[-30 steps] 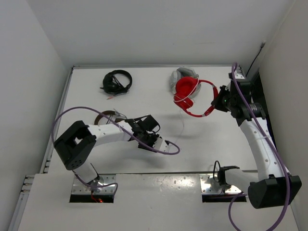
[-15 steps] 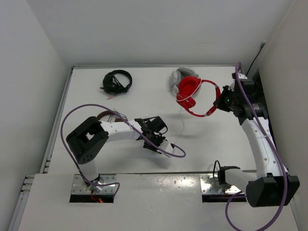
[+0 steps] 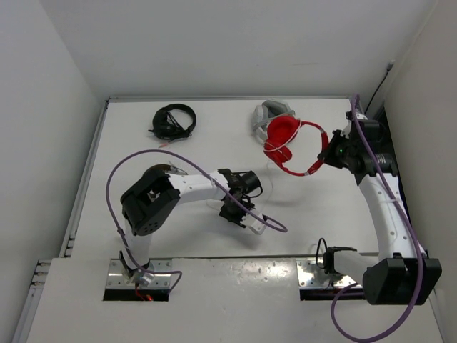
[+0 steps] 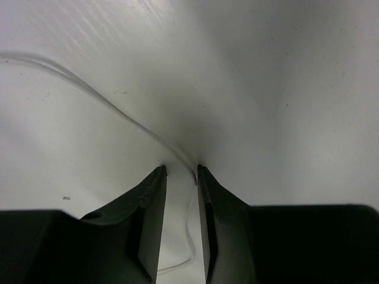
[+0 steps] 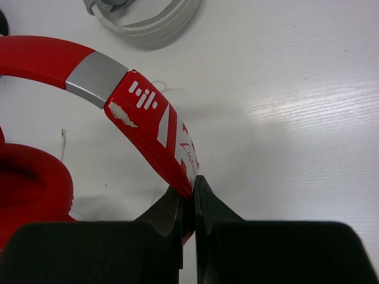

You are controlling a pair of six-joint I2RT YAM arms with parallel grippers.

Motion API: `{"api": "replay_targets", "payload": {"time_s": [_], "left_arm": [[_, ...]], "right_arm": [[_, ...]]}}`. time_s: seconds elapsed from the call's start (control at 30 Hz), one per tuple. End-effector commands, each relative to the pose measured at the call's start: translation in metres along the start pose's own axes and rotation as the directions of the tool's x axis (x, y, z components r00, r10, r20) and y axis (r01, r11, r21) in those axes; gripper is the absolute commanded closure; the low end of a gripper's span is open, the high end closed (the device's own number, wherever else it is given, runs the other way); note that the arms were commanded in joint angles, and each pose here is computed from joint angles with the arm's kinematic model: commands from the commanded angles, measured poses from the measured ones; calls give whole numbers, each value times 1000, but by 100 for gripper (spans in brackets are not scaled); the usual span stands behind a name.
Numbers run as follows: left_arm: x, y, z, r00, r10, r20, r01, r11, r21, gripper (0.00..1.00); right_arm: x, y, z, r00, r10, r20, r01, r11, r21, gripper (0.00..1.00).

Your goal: Wrap the headphones

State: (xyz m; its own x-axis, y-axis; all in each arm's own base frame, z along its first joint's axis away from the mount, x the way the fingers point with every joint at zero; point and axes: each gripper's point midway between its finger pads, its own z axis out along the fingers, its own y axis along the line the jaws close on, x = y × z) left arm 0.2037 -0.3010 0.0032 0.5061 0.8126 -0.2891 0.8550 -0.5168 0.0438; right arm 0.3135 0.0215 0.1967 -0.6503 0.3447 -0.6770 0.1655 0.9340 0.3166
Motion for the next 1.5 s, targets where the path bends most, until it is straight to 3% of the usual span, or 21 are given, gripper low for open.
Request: {"api": "replay_targets", "payload": {"time_s": [0.0, 0.13, 0.33, 0.47, 0.63, 0.8, 0.87, 1.03, 1.3, 1.47], "left_arm": [[30, -50, 29, 993, 42, -108, -17, 974, 225, 67], [34, -54, 30, 992, 34, -123, -5, 973, 231, 69], [37, -62, 43, 987, -19, -160, 54, 975, 215, 99], [39, -74, 42, 987, -7, -158, 41, 975, 216, 100], [-4, -69, 13, 1000, -3, -27, 6, 993, 119, 100], [-90, -45, -69, 980, 84, 179, -71, 994, -79, 100], [-117, -48, -95, 971, 117, 207, -91, 987, -130, 100], [-179, -19, -197, 927, 208, 312, -74, 917, -392, 100], [-178, 26, -314, 937, 222, 268, 22, 731, -682, 100], [-160, 57, -354, 947, 228, 226, 41, 610, -791, 100]], "right_arm": [[-25, 13, -4, 996, 3, 84, 3, 998, -68, 100], [-27, 8, -4, 996, 16, 88, -10, 998, -63, 100], [-24, 5, -3, 997, 13, 80, -8, 998, -62, 100], [-26, 0, -3, 996, 19, 87, -15, 999, -45, 100], [-33, 3, 2, 991, 36, 131, -31, 999, -39, 100], [-33, 27, 21, 983, -56, 176, 55, 998, 11, 100], [-29, 29, 31, 979, -111, 171, 106, 994, 41, 100], [-8, 35, 53, 966, -213, 143, 206, 977, 61, 100], [32, 27, 62, 916, -395, 77, 390, 918, 66, 100], [50, 16, 55, 878, -477, 46, 474, 878, 63, 100]]}}
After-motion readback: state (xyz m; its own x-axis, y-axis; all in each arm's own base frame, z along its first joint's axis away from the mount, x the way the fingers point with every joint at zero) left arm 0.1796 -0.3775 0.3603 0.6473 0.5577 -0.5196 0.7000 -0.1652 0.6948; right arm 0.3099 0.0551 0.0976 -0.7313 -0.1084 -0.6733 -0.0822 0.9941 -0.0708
